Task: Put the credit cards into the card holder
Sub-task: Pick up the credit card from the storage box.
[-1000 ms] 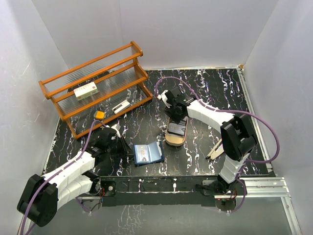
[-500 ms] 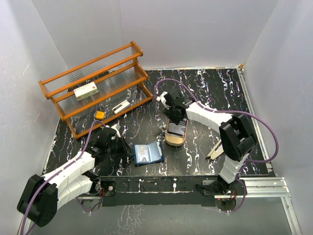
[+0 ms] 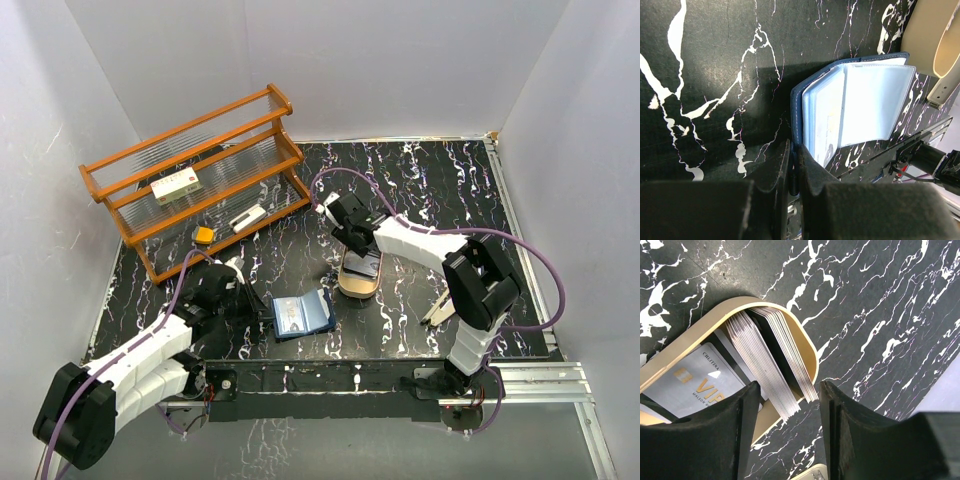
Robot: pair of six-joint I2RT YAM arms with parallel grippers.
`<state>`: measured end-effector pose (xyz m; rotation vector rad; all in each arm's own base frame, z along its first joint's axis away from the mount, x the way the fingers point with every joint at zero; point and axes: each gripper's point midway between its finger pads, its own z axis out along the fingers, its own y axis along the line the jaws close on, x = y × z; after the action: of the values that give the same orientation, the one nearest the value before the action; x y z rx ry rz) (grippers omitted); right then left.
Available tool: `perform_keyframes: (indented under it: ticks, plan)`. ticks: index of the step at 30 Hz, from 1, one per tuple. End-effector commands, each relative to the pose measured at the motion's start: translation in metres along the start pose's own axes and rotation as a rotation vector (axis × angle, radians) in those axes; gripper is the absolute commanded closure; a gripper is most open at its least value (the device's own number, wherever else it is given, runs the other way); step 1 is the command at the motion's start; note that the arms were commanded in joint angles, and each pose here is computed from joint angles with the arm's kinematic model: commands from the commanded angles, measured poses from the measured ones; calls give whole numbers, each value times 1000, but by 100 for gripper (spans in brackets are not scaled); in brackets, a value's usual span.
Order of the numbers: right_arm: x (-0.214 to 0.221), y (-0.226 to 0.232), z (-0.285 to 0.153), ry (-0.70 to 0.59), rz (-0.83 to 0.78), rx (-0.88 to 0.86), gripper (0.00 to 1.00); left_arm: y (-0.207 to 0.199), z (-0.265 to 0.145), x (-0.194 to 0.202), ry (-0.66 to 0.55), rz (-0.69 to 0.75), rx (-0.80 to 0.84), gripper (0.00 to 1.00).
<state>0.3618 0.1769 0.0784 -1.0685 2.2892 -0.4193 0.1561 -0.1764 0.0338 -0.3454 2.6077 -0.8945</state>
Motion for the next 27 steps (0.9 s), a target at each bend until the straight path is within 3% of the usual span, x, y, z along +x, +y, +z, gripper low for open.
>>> perform_keyframes:
  ticks: [1,27]
  plan:
    - [-12,-14,-5,-51,17,70,54,1,-2,2,3,0,5,100]
    - [-15,-18,-22,-92,43,54,84,-1,-4,3,2,-9,16,100]
